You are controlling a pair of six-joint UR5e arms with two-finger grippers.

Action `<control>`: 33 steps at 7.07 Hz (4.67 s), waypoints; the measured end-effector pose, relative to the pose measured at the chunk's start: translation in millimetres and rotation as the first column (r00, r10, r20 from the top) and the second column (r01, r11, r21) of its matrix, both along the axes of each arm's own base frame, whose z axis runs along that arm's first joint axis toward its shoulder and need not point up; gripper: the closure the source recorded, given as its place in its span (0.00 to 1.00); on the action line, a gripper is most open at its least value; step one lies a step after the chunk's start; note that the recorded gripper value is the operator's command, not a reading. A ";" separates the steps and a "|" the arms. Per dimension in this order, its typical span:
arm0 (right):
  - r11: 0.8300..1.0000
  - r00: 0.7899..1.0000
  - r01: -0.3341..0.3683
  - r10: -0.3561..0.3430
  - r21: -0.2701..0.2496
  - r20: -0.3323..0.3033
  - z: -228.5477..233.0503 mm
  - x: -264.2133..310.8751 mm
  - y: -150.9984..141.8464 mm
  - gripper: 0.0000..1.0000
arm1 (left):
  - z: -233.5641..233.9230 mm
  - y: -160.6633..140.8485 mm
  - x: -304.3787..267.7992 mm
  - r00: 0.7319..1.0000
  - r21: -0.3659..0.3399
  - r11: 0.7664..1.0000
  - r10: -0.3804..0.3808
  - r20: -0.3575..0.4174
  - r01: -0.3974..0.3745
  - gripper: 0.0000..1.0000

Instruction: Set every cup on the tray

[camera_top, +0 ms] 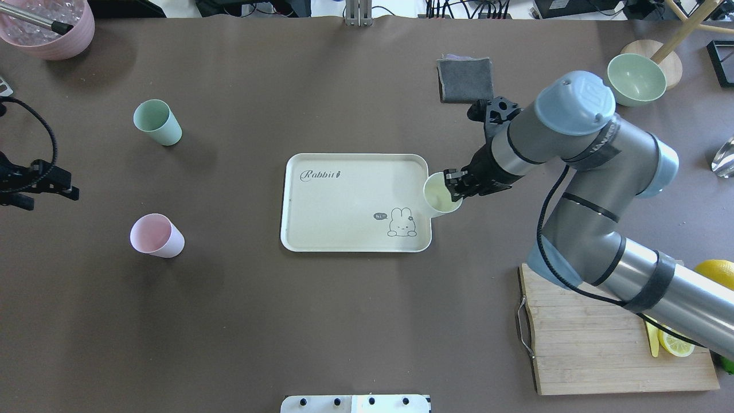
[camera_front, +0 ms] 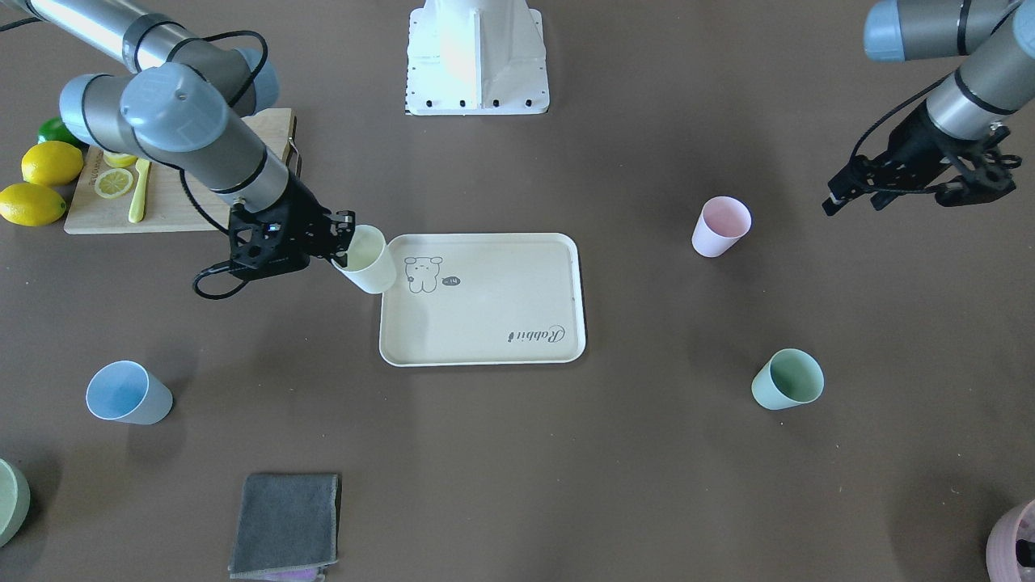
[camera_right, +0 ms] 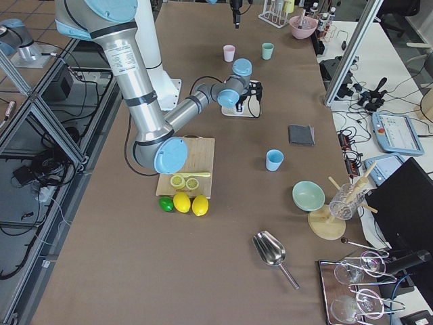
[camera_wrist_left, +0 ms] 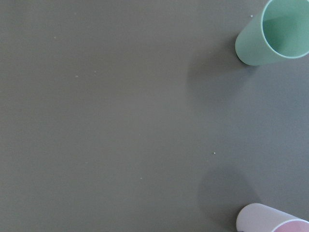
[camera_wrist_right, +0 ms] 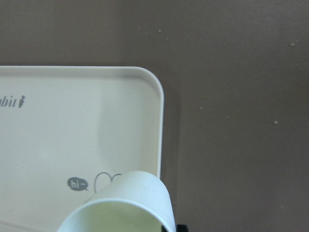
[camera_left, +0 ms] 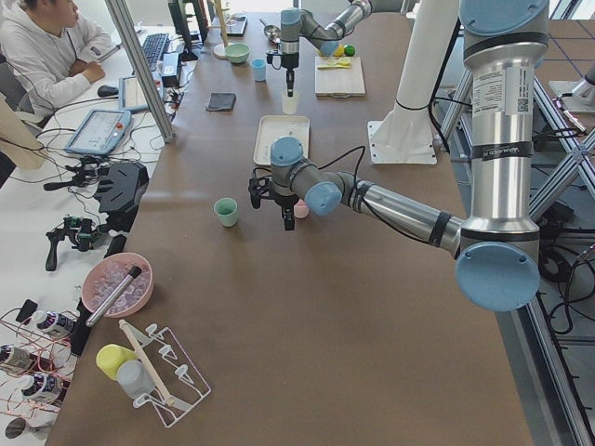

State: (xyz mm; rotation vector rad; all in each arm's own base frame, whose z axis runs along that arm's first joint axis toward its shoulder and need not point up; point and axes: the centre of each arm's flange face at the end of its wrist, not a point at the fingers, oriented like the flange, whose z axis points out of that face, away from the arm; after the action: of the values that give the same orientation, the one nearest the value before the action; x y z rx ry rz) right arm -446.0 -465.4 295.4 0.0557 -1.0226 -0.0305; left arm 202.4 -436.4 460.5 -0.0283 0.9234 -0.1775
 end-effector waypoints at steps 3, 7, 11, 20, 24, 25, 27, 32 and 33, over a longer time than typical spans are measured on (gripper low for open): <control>1.000 0.999 -0.021 0.021 0.004 -0.036 -13.5 -60.2 21.7 0.01 | -23.1 7.5 72.6 0.999 0.000 0.999 0.035 0.008 -0.035 0.25; 0.998 0.999 -0.033 0.032 -0.062 -0.013 -13.1 22.3 -32.4 0.00 | -23.0 16.6 123.2 0.998 -0.013 0.999 0.040 0.044 -0.039 1.00; 0.999 0.986 0.045 -0.042 0.015 -0.160 74.2 177.2 -111.1 0.00 | -95.7 -10.2 155.5 0.999 -0.031 0.999 0.030 0.025 -0.029 1.00; 0.996 0.963 0.081 -0.086 -0.029 -0.257 215.0 213.5 -191.5 0.88 | -239.1 -34.8 302.2 0.997 -0.153 0.985 -0.077 0.026 0.080 0.01; 0.996 0.968 0.069 -0.081 -0.057 -0.239 204.1 181.6 -184.0 1.00 | -244.8 -60.3 187.0 0.998 -0.092 0.994 -0.054 0.008 0.055 0.01; 0.997 0.975 0.045 -0.057 -0.060 -0.215 178.4 175.0 -186.7 1.00 | -216.7 -71.2 156.5 0.999 -0.040 0.999 -0.022 0.039 0.024 0.01; 0.996 0.990 0.014 -0.027 -0.092 -0.139 103.5 130.2 -182.2 1.00 | -133.4 -109.6 89.0 0.989 0.063 0.996 0.047 0.140 -0.057 0.01; 0.987 0.997 -0.008 -0.005 -0.162 -0.081 -35.7 -39.9 -109.9 0.22 | 6.5 -215.2 50.9 0.987 0.099 0.994 0.035 0.157 -0.051 0.02; 0.990 0.996 -0.011 -0.001 -0.139 -0.090 -32.9 -58.4 -97.3 0.00 | 8.4 -219.3 57.9 0.989 0.092 0.995 0.022 0.145 -0.035 0.13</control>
State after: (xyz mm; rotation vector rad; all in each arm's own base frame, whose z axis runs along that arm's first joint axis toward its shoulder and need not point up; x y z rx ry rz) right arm -504.4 -562.7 262.4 -0.0698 -0.9323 0.0427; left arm 260.3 -655.7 469.0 0.0579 0.7861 -0.1078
